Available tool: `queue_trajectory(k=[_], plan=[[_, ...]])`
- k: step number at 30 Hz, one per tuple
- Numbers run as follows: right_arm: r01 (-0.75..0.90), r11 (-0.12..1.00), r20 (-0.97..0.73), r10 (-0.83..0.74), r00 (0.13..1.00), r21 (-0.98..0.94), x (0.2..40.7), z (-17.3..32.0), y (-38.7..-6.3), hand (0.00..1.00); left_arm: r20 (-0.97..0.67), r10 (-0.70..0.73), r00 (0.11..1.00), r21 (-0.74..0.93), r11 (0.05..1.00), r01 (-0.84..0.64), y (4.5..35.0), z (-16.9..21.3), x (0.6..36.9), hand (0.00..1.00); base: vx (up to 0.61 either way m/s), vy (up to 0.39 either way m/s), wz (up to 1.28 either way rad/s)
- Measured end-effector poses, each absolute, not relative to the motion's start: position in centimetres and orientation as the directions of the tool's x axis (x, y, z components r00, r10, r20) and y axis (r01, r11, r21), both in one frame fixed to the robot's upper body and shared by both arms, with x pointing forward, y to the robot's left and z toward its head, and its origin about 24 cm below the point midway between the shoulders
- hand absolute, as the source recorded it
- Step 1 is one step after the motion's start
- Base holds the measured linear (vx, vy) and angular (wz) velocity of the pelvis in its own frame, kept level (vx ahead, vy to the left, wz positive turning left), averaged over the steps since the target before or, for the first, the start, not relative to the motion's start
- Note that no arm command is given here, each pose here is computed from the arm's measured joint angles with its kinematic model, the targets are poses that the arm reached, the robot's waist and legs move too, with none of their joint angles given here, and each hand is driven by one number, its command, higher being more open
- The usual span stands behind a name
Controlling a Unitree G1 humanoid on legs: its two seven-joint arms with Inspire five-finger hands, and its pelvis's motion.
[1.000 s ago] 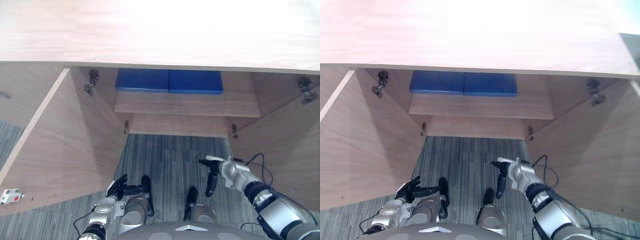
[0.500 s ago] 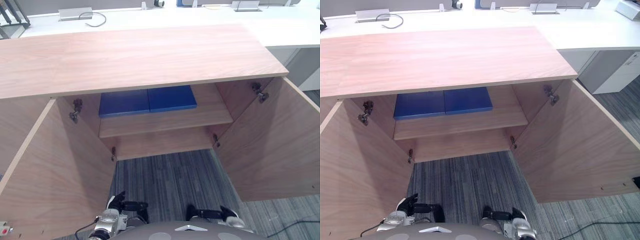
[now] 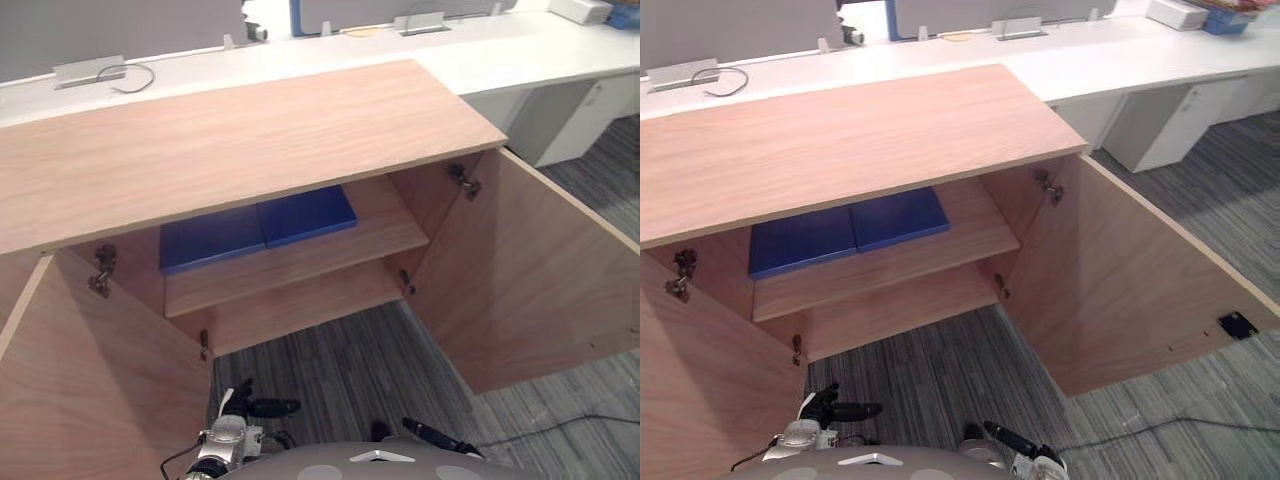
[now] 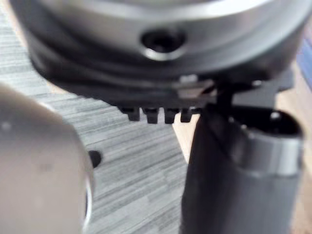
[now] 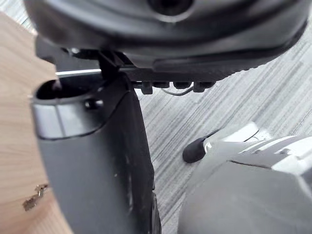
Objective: Walk over to the cabinet, pick up the folder, carry it to the office cabinet, place the folder inside the office cabinet, then close the office cabinet door
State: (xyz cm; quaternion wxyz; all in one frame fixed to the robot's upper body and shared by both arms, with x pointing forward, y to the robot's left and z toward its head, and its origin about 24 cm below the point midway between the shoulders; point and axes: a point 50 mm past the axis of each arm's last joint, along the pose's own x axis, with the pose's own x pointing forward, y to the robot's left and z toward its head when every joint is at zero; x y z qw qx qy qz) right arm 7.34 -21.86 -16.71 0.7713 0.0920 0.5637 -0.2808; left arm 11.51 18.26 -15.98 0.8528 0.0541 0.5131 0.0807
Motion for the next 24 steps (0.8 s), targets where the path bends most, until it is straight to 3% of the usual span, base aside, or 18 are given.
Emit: queue_trajectory(k=[5,10,21,24], plan=[[0.567,0.806,-0.896,-0.364,0.252,-0.168,8.8,-16.2,-22.4,1.0,-0.874,0.23,0.428,0.146,0.965,-0.218,17.9,-16.3,10.3,1.0,-0.08,0.146,-1.13],[0.647,0.753,-0.91,-0.345,0.229,-0.122,7.9,-16.5,-21.6,1.0,-0.864,0.26,0.431,0.166,0.955,-0.245,18.8,-16.1,10.2,1.0,0.04,0.116,-0.83],[0.754,0.651,-0.896,-0.381,0.229,-0.084,7.7,-16.1,-22.6,1.0,-0.875,0.249,0.414,0.084,0.922,-0.378,17.5,-16.2,10.2,1.0,0.11,0.013,-0.67],[0.798,0.593,-0.905,-0.389,0.173,-0.103,5.8,-16.3,-22.8,1.0,-0.886,0.267,0.378,0.086,0.898,-0.431,17.6,-16.5,9.1,1.0,0.05,-0.062,-0.38]])
